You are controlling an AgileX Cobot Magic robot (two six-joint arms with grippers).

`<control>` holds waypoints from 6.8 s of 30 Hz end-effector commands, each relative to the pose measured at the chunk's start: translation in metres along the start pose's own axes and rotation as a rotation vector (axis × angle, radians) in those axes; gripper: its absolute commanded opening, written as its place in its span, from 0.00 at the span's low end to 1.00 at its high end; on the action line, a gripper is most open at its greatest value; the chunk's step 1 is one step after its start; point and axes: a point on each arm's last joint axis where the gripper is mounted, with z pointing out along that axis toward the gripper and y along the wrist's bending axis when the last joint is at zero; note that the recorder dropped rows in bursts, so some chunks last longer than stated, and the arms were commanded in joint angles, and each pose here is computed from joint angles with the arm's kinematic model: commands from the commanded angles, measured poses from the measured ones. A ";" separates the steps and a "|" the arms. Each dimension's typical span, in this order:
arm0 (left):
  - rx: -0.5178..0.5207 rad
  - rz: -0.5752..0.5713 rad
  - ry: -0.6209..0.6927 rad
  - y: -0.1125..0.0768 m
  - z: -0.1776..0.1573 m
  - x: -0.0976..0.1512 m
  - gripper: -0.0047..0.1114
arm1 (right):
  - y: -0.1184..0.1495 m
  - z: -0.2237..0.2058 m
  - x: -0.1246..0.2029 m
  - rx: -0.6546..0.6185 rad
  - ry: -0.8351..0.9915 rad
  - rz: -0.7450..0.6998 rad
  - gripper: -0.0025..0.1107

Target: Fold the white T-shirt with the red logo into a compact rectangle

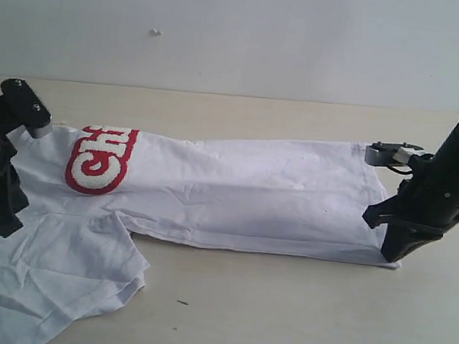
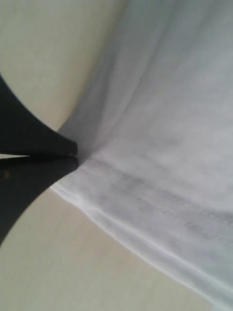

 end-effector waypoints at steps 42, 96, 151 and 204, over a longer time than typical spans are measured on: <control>-0.255 -0.677 -0.261 0.120 0.069 0.003 0.04 | -0.033 -0.019 -0.079 0.226 -0.438 0.079 0.02; -0.134 -0.324 -0.286 0.041 0.004 -0.022 0.04 | 0.008 0.045 -0.026 0.204 -0.066 0.042 0.02; 0.183 0.357 0.190 -0.140 0.063 -0.014 0.04 | 0.074 -0.115 0.007 0.072 -0.428 -0.055 0.02; -0.408 0.743 -0.120 -0.062 0.038 -0.102 0.30 | 0.075 -0.115 0.005 0.051 -0.444 -0.037 0.02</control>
